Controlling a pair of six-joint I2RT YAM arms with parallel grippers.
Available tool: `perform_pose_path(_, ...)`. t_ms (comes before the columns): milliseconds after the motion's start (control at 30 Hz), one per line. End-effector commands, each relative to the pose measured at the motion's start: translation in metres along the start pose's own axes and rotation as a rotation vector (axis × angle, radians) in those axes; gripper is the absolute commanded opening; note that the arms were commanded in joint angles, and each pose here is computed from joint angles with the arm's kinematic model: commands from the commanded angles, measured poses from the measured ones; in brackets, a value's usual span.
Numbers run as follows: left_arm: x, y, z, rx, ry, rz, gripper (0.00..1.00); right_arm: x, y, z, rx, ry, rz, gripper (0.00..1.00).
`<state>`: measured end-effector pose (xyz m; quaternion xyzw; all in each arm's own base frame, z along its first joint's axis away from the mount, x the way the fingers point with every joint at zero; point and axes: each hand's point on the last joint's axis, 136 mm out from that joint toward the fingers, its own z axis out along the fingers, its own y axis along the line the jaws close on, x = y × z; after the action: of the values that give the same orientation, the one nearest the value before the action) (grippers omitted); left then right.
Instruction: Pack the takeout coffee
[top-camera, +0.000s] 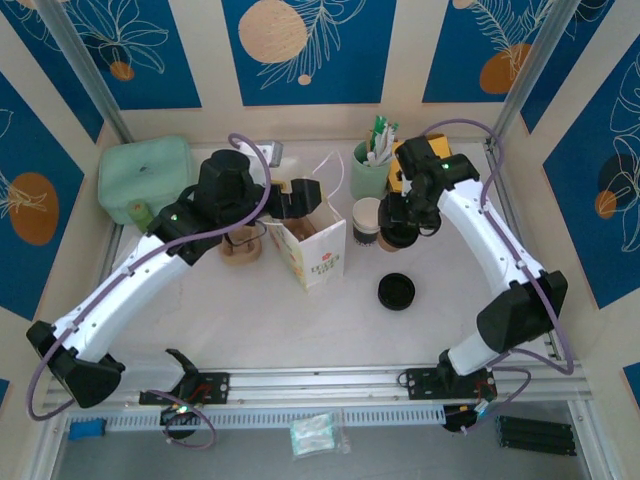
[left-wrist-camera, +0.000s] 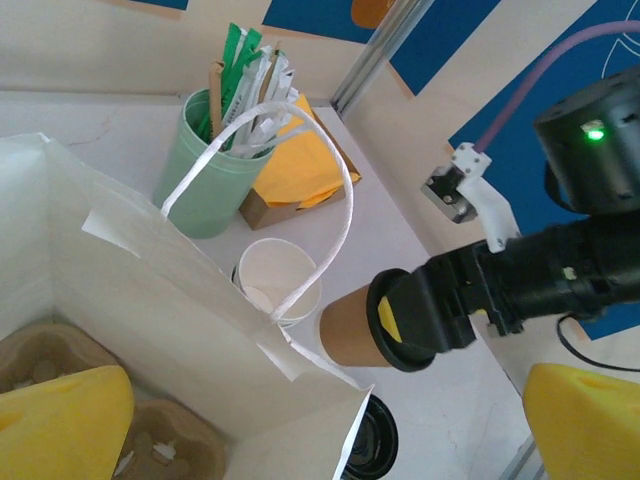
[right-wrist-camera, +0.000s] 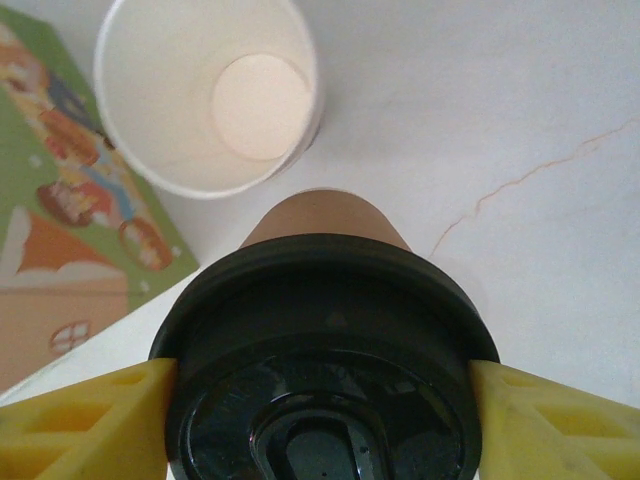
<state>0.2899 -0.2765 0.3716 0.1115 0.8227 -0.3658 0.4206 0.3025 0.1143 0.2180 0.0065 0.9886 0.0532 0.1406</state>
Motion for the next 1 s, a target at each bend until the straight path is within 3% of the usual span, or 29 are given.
perform_pose_path(0, 0.001, -0.005, -0.01, 0.017, -0.008, 0.0, 0.99, 0.027, 0.004, -0.01, 0.004, 0.042, -0.014, 0.69)
perform_pose_path(500, 0.001, -0.003, -0.018, 0.004, -0.018, 0.001, 0.99, 0.11, 0.043, -0.009, -0.003, 0.177, -0.17, 0.68)
perform_pose_path(967, 0.001, -0.002, -0.015, -0.002, -0.015, -0.003, 1.0, 0.156, 0.066, 0.046, 0.033, 0.281, -0.233, 0.68)
